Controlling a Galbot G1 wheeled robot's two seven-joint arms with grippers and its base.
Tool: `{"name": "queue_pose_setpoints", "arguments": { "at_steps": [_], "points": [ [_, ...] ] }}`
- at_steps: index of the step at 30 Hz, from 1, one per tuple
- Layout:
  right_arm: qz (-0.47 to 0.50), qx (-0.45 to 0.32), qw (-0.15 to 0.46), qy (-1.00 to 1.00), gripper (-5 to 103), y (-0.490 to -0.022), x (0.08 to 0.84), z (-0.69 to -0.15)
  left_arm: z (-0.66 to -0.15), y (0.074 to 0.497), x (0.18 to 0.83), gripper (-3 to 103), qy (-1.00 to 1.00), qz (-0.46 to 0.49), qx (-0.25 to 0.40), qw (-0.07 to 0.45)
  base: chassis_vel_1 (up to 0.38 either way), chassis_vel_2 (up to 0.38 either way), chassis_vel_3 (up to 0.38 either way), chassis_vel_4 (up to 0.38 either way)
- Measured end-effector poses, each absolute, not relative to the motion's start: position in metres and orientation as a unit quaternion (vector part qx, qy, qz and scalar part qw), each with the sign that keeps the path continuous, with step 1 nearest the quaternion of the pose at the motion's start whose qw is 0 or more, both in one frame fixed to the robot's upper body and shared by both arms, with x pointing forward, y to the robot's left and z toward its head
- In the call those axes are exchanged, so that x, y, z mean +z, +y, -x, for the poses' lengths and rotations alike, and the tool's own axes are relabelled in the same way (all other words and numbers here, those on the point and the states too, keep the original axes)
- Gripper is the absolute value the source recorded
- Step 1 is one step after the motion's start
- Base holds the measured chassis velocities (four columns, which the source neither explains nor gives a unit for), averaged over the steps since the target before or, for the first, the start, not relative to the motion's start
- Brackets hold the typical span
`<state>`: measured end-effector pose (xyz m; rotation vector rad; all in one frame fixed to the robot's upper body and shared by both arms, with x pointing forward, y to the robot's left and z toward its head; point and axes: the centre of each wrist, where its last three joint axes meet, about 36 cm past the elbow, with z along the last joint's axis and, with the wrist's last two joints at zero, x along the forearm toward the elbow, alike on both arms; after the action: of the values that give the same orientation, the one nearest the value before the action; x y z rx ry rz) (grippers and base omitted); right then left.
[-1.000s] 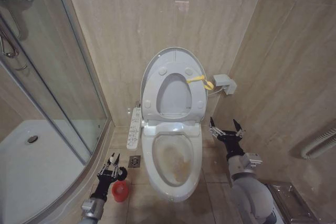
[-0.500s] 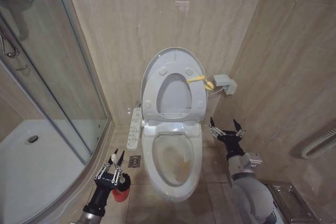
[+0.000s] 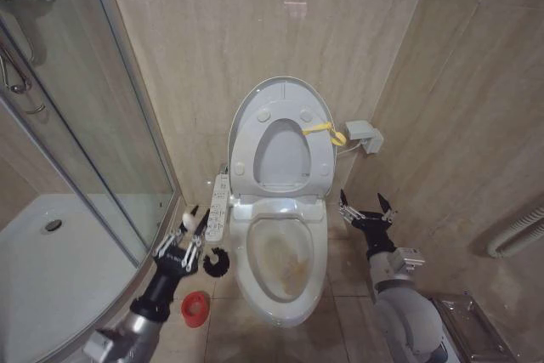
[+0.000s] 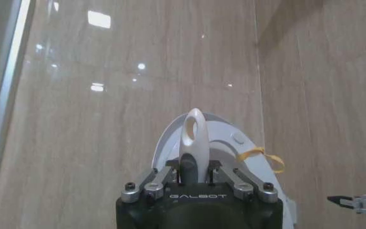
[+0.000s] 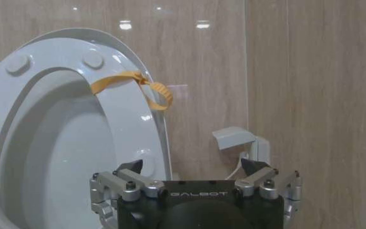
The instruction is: Open the toilet lid, clean the toilet bowl with a toilet brush, close the toilet lid, and flush.
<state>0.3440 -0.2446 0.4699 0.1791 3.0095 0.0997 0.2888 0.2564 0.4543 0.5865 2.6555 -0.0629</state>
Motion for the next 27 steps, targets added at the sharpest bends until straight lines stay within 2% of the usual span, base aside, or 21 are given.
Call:
{"name": "queue_pose_setpoints", "arguments": {
  "at_steps": [9,19,27],
  "points": [
    [-0.059,0.033,0.063,0.996,100,-0.245,0.470,-0.344,-0.336,0.268,0.433,25,0.949,-0.247,-0.029,0.196,0.000,0.000,0.000,0.000],
    [-0.059,0.033,0.063,0.996,100,-0.245,0.470,-0.344,-0.389,0.254,0.422,25,0.939,-0.285,-0.042,0.190,0.000,0.000,0.000,0.000],
    [-0.059,0.033,0.063,0.996,100,-0.245,0.470,-0.344,-0.446,0.228,0.419,25,0.929,-0.316,-0.034,0.187,0.000,0.000,0.000,0.000]
  ]
}}
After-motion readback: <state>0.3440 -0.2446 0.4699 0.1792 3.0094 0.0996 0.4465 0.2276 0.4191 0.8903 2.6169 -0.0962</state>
